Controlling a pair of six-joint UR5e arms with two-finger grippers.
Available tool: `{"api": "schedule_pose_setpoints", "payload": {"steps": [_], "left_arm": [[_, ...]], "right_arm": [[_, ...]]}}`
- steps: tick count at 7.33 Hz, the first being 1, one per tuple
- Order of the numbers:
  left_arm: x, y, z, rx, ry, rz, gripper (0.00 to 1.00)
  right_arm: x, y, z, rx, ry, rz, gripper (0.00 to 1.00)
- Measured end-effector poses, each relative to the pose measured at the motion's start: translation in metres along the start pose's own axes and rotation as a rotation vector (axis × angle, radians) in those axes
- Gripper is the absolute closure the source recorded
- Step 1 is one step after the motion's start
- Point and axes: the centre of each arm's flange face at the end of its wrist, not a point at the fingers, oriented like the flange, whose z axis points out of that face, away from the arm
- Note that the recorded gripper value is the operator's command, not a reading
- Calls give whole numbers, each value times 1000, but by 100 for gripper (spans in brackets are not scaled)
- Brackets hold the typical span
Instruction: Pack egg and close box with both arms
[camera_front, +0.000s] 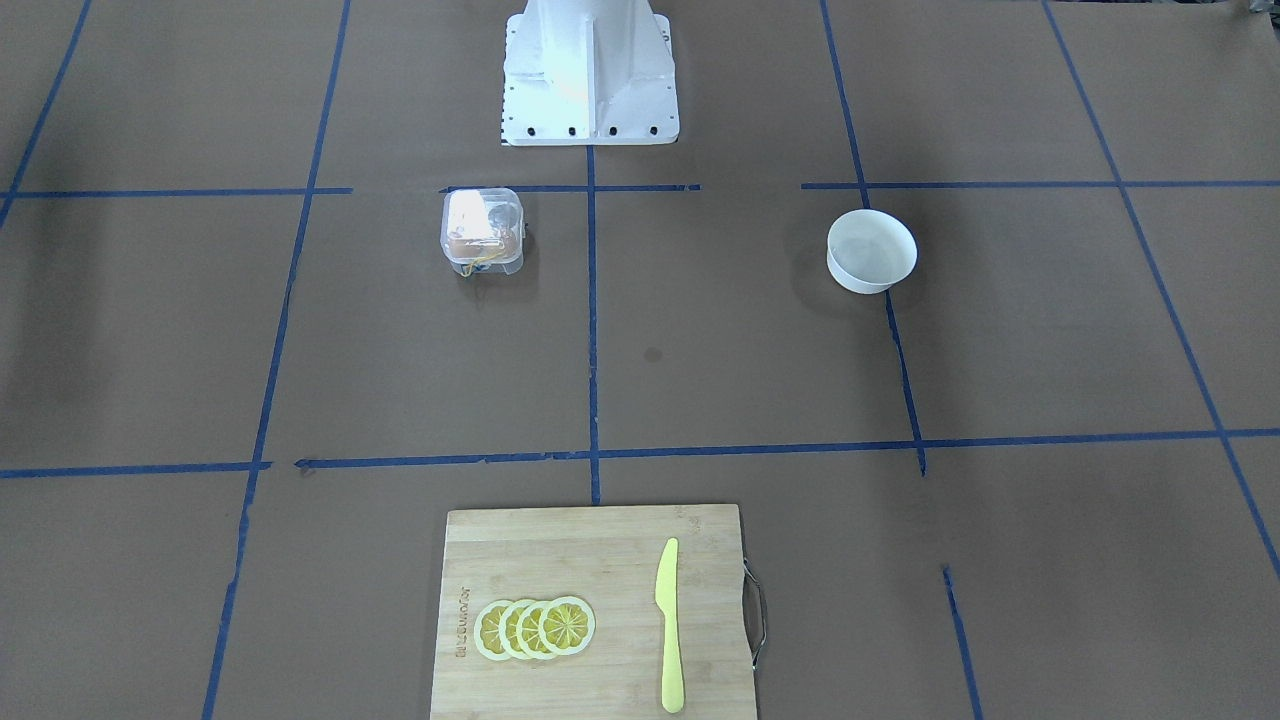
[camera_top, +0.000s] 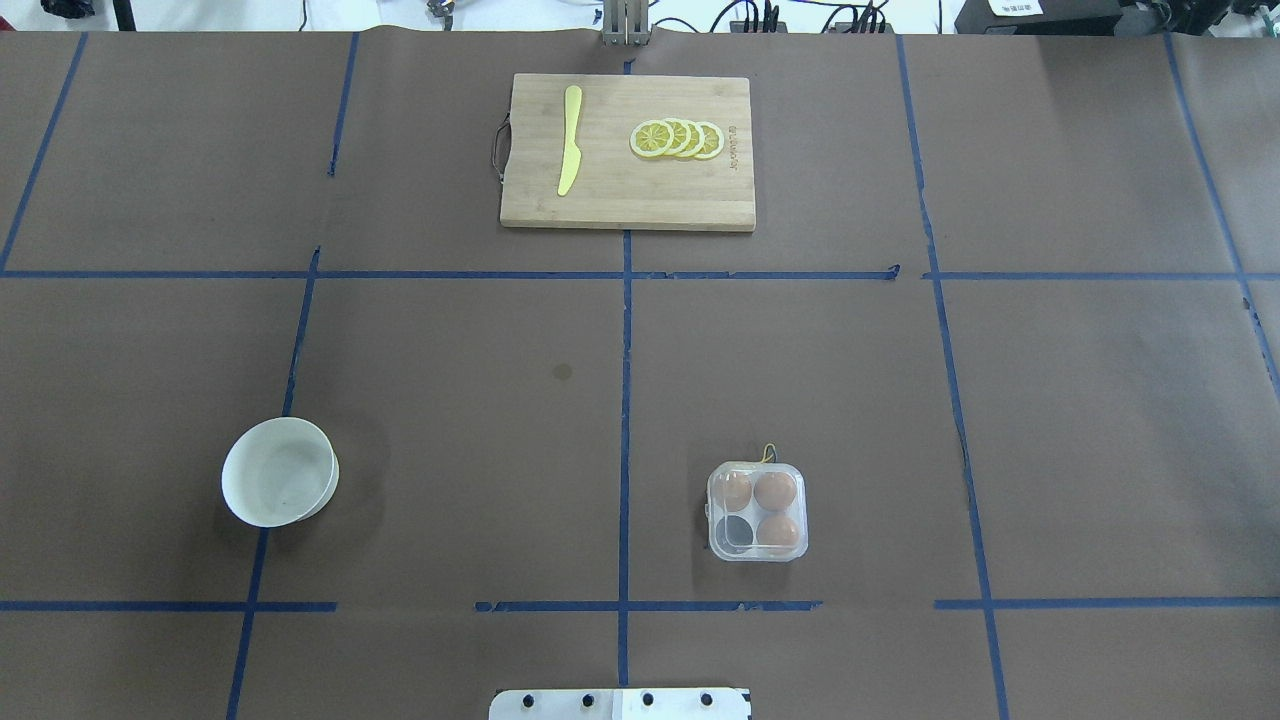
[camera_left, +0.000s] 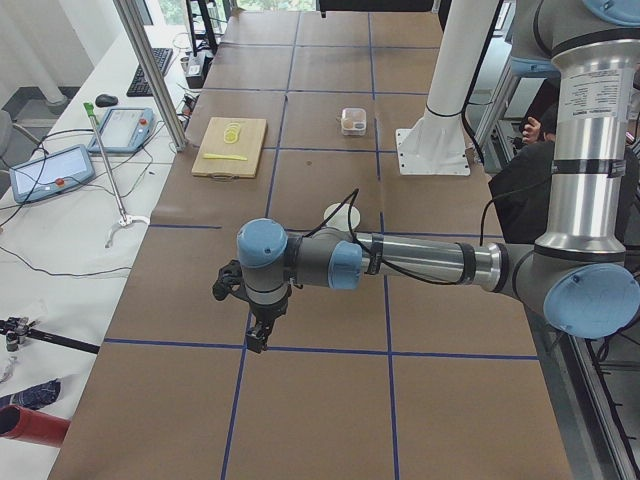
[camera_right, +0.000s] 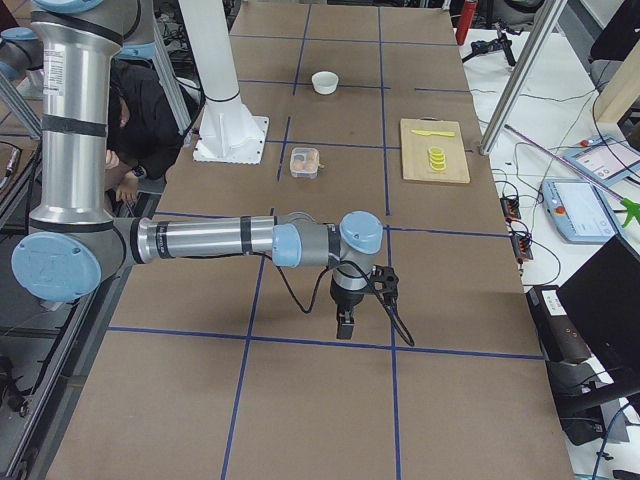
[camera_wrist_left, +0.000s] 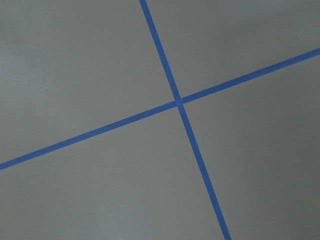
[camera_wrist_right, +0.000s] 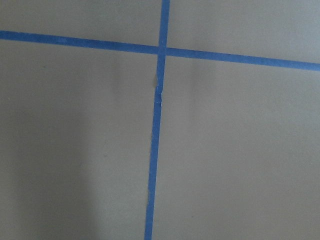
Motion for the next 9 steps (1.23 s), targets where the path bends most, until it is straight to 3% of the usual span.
{"api": "schedule_pose_setpoints", "payload": {"steps": [9], "left_arm": [[0,1,1,-1,0,-1,0]], "right_arm": [[-2,-3,-4,9,1,-6,0]]}}
